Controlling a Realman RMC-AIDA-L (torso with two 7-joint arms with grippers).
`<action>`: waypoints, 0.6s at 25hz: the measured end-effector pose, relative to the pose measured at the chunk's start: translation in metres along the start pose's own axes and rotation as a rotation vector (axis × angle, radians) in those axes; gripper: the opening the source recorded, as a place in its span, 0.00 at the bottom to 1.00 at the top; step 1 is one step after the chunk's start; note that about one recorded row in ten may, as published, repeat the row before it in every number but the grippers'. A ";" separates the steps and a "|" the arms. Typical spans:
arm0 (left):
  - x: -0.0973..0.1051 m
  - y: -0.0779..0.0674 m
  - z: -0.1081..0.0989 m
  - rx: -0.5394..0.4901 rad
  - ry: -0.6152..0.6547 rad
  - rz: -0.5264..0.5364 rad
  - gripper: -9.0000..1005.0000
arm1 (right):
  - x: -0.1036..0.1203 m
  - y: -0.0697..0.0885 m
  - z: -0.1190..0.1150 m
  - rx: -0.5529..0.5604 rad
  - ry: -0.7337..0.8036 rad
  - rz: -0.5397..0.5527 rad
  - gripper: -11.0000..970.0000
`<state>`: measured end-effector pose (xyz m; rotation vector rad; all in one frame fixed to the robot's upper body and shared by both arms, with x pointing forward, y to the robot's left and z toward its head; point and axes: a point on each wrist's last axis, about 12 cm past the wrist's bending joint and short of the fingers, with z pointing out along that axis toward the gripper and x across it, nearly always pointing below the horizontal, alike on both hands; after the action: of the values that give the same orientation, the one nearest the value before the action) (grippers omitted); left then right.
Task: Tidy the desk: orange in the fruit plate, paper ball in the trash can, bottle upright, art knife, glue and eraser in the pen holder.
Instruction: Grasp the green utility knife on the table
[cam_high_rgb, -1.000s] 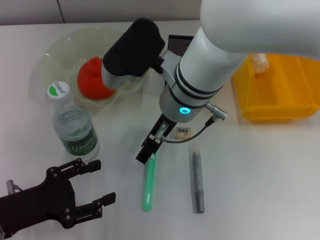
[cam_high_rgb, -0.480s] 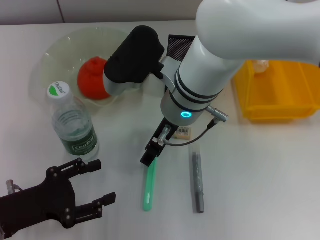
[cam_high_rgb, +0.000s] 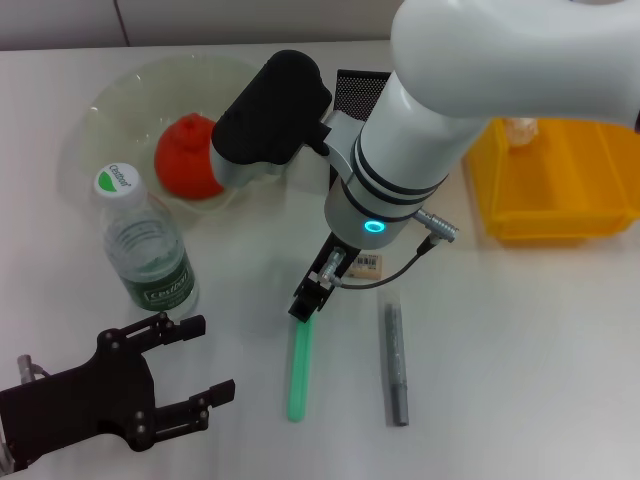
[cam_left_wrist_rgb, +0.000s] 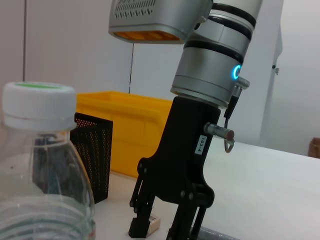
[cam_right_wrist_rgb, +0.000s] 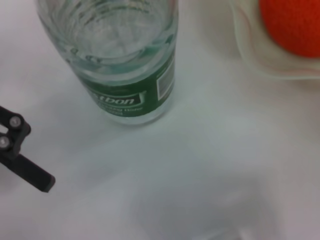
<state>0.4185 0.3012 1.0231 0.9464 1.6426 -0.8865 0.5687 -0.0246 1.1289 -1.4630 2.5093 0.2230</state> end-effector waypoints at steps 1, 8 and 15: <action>0.000 0.000 0.000 0.000 0.000 0.001 0.77 | 0.000 0.000 0.000 -0.002 0.000 0.001 0.68; 0.001 0.000 0.002 0.005 -0.002 -0.003 0.77 | -0.001 -0.001 -0.001 -0.013 -0.011 0.019 0.64; 0.001 0.001 0.003 0.008 -0.003 0.006 0.77 | -0.003 -0.004 -0.002 -0.028 -0.023 0.053 0.64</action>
<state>0.4203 0.2985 1.0217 0.9545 1.6340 -0.8906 0.5738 -0.0245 1.1315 -1.3969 2.5388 0.2839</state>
